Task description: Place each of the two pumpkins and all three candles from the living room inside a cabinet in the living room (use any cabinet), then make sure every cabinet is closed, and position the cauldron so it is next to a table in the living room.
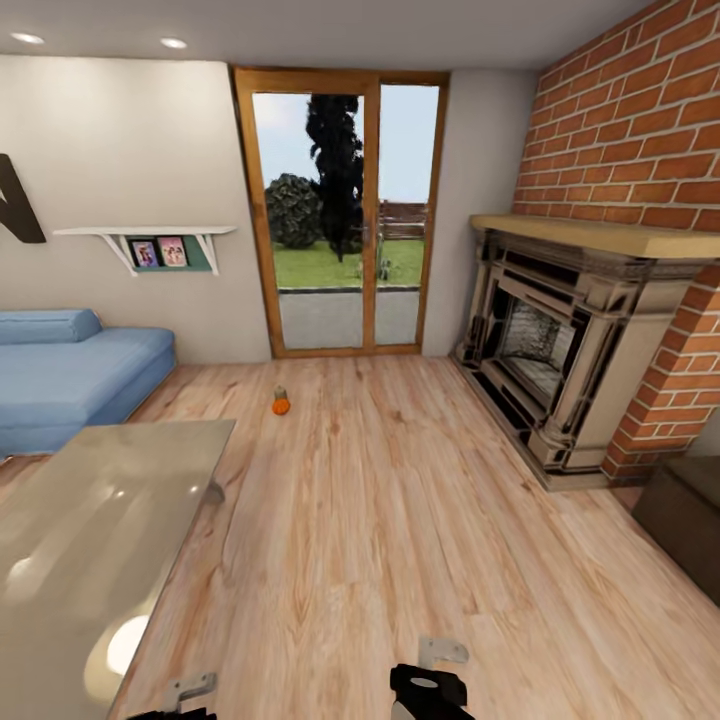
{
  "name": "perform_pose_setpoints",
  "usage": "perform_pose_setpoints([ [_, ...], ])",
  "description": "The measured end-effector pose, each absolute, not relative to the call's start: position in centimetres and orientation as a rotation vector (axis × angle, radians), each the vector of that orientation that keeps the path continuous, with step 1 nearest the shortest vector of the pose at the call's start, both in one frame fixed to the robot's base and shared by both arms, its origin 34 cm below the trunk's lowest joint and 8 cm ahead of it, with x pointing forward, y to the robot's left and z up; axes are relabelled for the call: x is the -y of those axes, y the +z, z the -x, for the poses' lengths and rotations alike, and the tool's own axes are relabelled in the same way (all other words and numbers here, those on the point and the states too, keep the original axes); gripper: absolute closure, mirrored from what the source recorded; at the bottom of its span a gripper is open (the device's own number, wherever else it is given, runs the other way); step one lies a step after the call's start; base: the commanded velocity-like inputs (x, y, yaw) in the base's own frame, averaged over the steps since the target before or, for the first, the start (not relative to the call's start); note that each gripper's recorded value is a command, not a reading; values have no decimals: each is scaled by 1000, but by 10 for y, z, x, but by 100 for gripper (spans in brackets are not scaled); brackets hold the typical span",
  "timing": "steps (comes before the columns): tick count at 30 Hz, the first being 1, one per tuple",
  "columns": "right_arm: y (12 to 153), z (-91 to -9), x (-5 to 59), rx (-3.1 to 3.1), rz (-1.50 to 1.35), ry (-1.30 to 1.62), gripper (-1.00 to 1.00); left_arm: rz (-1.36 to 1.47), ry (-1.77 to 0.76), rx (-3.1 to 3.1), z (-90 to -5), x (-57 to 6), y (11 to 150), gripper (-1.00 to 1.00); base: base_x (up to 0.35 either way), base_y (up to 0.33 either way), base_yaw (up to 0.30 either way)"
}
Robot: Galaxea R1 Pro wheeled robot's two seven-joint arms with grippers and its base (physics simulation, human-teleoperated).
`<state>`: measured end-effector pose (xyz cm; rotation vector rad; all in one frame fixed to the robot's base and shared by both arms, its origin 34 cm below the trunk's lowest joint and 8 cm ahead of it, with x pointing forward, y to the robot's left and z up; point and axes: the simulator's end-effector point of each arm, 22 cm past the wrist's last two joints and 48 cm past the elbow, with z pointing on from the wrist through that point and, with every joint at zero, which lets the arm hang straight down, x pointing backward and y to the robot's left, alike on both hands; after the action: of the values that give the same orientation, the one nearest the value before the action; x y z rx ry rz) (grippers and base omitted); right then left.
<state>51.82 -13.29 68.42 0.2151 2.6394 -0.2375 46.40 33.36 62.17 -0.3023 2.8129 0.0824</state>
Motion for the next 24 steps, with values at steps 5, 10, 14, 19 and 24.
perform_pose_setpoints([
  [5,684,-518,133,-2638,-215,-237,-100,302,82,-2813,-464,-333,622,-100,328,-77,0],
  [10,686,-521,134,-2620,-230,-237,-100,301,82,-2813,-464,-333,622,-100,328,22,0],
  [14,684,-519,139,-2613,-241,-251,-100,300,82,-2812,-464,-333,622,-100,318,17,0],
  [19,683,-518,140,-2612,-243,-256,-100,299,83,-2804,-466,-334,622,-100,274,3,0],
  [24,683,-518,141,-2612,-243,-257,-100,300,86,-2799,-467,-335,623,-100,200,1,0],
])
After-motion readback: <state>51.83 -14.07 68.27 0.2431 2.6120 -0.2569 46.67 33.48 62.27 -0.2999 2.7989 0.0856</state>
